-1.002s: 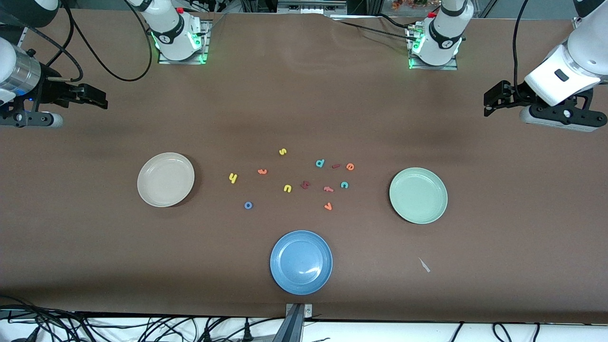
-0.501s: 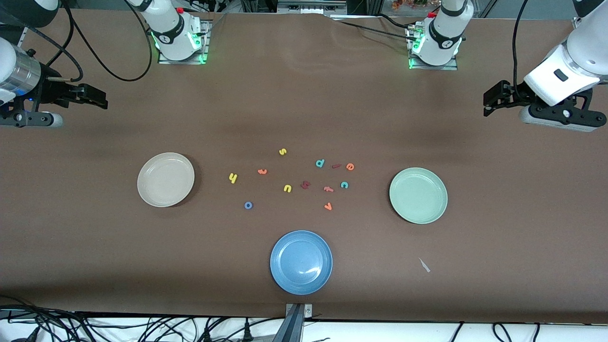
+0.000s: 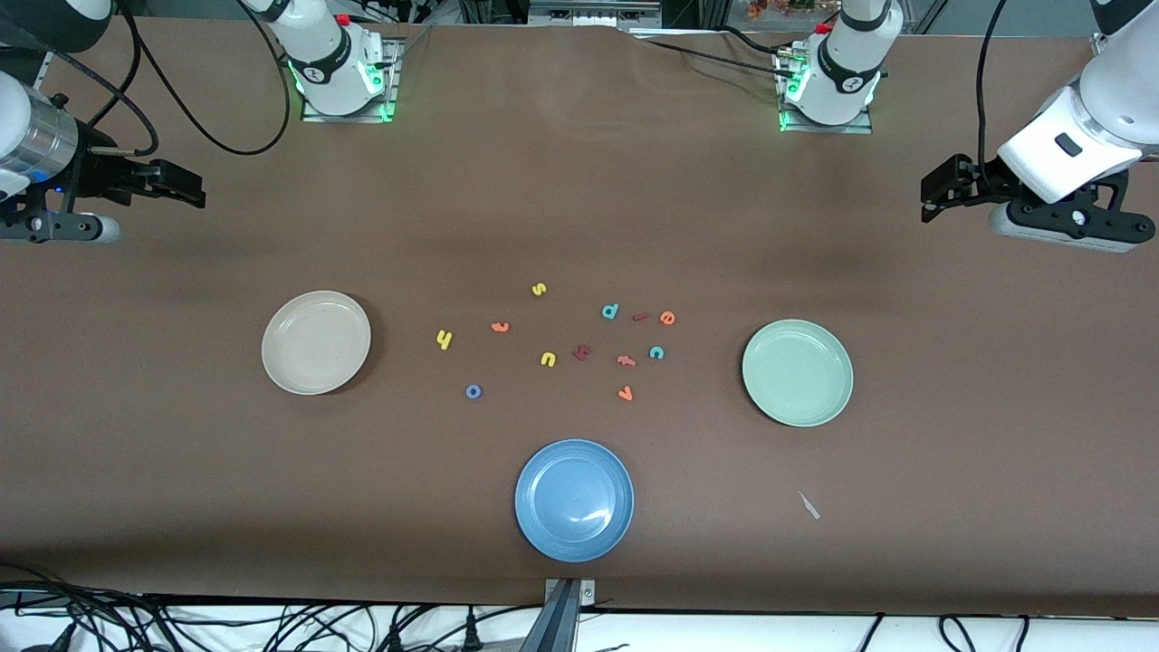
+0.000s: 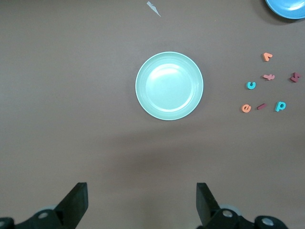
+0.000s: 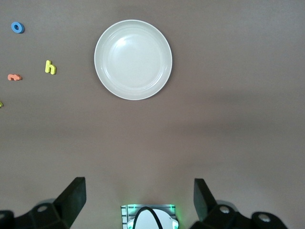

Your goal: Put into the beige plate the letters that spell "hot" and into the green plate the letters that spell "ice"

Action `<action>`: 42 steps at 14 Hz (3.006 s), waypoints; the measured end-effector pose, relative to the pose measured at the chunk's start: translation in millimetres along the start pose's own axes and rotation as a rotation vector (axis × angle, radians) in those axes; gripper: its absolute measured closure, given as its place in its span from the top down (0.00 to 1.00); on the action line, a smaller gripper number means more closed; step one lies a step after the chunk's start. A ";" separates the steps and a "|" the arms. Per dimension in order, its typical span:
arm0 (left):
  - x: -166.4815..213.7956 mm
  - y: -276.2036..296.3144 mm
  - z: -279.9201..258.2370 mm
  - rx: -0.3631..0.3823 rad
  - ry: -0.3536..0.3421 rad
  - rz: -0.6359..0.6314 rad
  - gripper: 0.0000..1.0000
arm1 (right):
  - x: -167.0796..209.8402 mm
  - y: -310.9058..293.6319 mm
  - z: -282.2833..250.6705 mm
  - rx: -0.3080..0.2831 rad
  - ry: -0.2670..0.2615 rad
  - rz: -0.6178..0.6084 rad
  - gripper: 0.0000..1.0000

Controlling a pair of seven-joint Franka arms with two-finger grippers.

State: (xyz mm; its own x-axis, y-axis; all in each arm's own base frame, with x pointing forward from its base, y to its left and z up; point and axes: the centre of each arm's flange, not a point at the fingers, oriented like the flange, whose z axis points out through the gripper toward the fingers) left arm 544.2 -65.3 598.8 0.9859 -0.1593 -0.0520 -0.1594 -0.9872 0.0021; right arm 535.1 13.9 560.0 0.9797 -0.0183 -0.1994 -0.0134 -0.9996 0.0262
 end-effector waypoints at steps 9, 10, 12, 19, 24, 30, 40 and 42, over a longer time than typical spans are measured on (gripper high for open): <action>0.1 0.0 0.1 0.000 0.000 0.000 1.00 | 0.1 0.0 0.1 0.000 0.000 0.000 1.00; 0.1 0.0 0.1 0.000 0.000 0.000 1.00 | 0.1 0.0 0.1 0.000 0.000 0.000 1.00; 0.1 0.0 0.1 0.000 0.000 0.000 1.00 | 0.1 0.0 0.1 0.000 0.000 0.000 1.00; 9.1 15.1 -7.0 -0.001 0.019 0.029 1.00 | 0.1 0.1 0.2 0.000 0.000 0.000 1.00; 15.8 41.8 6.1 -0.006 -0.008 0.078 1.00 | 0.2 0.2 0.2 0.000 0.000 0.000 1.00; 32.9 95.1 61.8 -0.016 -0.133 0.171 1.00 | 0.4 6.6 0.3 0.003 -0.001 0.006 1.00; 41.3 149.8 116.2 -0.021 -0.240 0.263 1.00 | 15.7 -14.4 25.9 0.033 -0.057 -0.045 1.00; 44.8 164.1 128.7 -0.075 -0.249 0.270 1.00 | 23.2 -24.5 33.1 0.049 -0.054 -0.040 1.00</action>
State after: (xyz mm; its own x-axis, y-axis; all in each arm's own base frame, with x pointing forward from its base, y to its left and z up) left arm 555.6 -233.6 468.3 0.8644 -0.4169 -0.2813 -0.3988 -0.9089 0.1215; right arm 551.5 37.3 522.3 0.9675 0.0220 -0.2519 0.0147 -0.9994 -0.0310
